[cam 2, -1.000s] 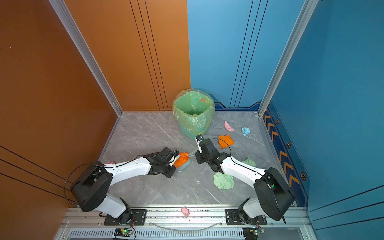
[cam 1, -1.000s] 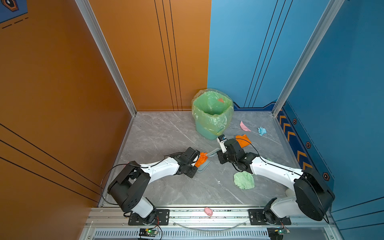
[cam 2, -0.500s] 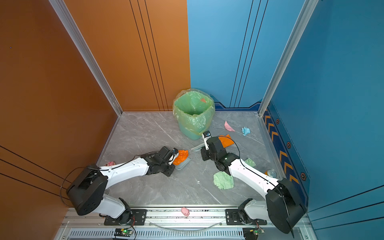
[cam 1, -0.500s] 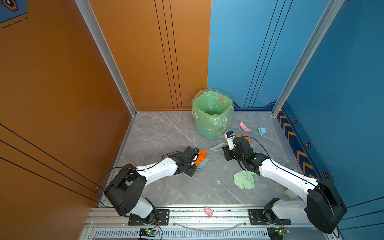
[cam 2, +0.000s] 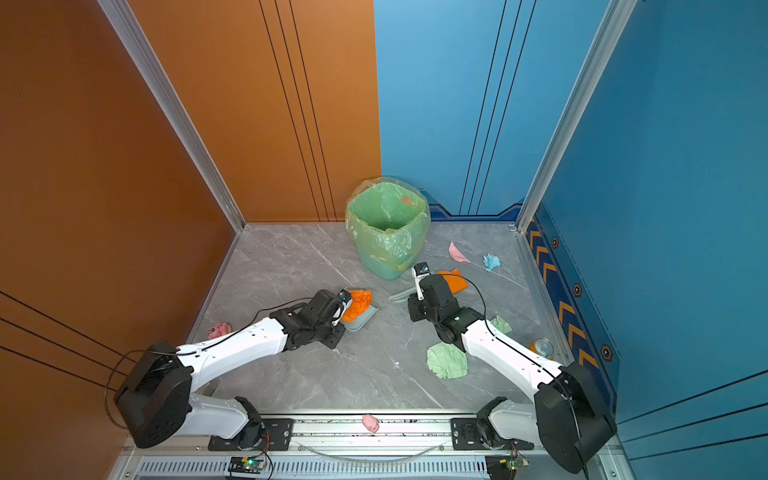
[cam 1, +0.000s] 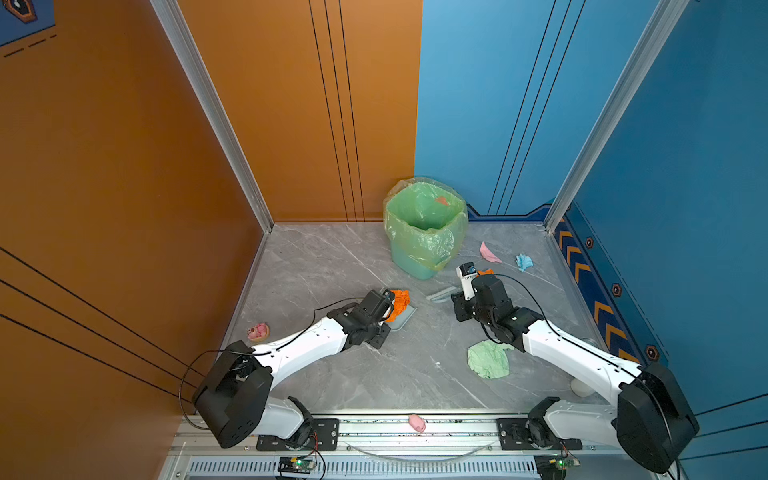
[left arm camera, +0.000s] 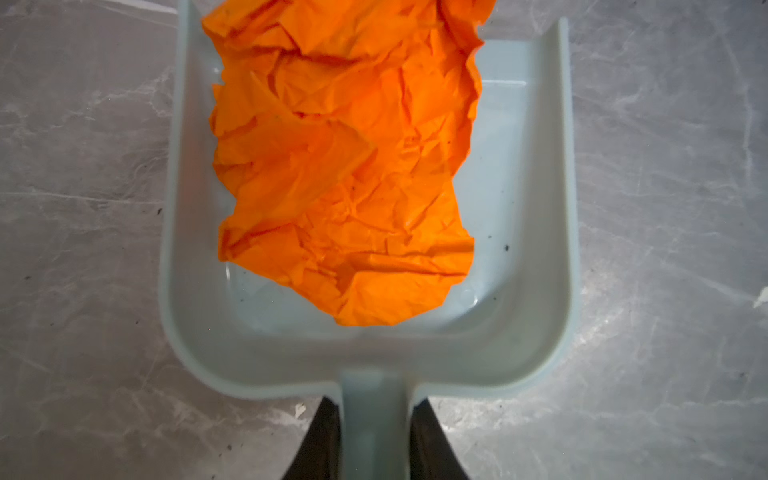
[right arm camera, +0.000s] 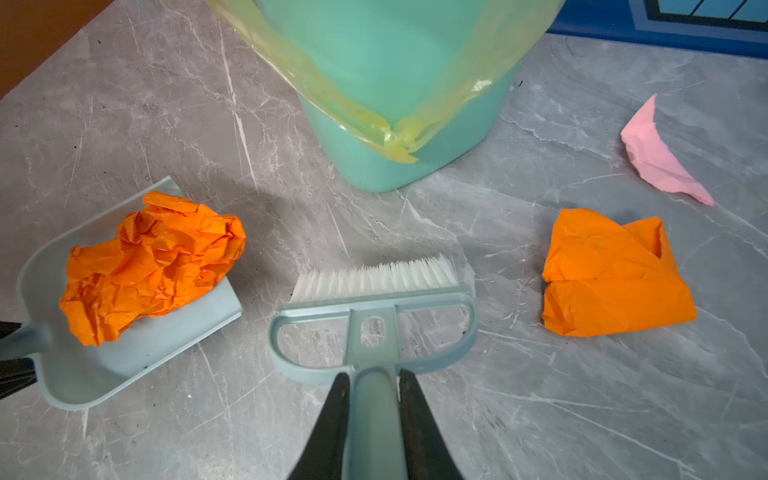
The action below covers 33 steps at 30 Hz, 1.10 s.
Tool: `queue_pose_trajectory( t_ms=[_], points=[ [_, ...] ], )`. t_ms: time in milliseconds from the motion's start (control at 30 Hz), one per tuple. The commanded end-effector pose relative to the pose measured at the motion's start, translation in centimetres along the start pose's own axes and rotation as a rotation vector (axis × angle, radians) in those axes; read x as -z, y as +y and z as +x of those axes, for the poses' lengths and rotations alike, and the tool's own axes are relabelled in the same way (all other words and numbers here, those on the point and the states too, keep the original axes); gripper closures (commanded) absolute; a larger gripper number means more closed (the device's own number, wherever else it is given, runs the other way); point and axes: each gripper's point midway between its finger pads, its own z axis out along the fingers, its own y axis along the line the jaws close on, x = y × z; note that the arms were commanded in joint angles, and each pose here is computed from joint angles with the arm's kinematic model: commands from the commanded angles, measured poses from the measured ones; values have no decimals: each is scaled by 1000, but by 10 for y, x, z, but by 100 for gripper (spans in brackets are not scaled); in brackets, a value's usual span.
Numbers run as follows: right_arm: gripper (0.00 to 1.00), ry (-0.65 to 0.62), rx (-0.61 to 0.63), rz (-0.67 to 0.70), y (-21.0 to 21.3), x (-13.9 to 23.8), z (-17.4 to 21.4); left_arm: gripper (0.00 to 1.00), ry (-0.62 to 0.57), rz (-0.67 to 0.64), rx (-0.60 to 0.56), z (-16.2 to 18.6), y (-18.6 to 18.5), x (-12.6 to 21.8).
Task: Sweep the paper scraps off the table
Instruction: 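Draw the brush back with the right gripper while the left gripper lifts the dustpan, then carry the dustpan with the left gripper up over the bin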
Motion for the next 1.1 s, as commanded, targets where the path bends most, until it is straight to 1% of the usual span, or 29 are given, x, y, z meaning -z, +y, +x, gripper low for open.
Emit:
queue_pose_trajectory(
  t_ms=[0, 267, 533, 600, 900, 1067],
  points=[
    [100, 19, -22, -4, -3, 4, 7, 100, -9, -53, -21, -9, 14, 21],
    [100, 24, -27, -18, -1, 4, 10, 100, -61, -77, -14, -22, 28, 51],
    [100, 37, -22, -22, -1, 2, 13, 100, -118, -124, -18, -44, 50, 84],
    [100, 41, -22, -26, 0, 2, 13, 100, -148, -127, -17, -55, 55, 97],
    [100, 47, -27, -37, 1, 3, 18, 100, -185, -183, 7, -67, 77, 117],
    [100, 51, -27, -53, 4, 0, 19, 100, -230, -225, 29, -87, 96, 133]
  ],
)
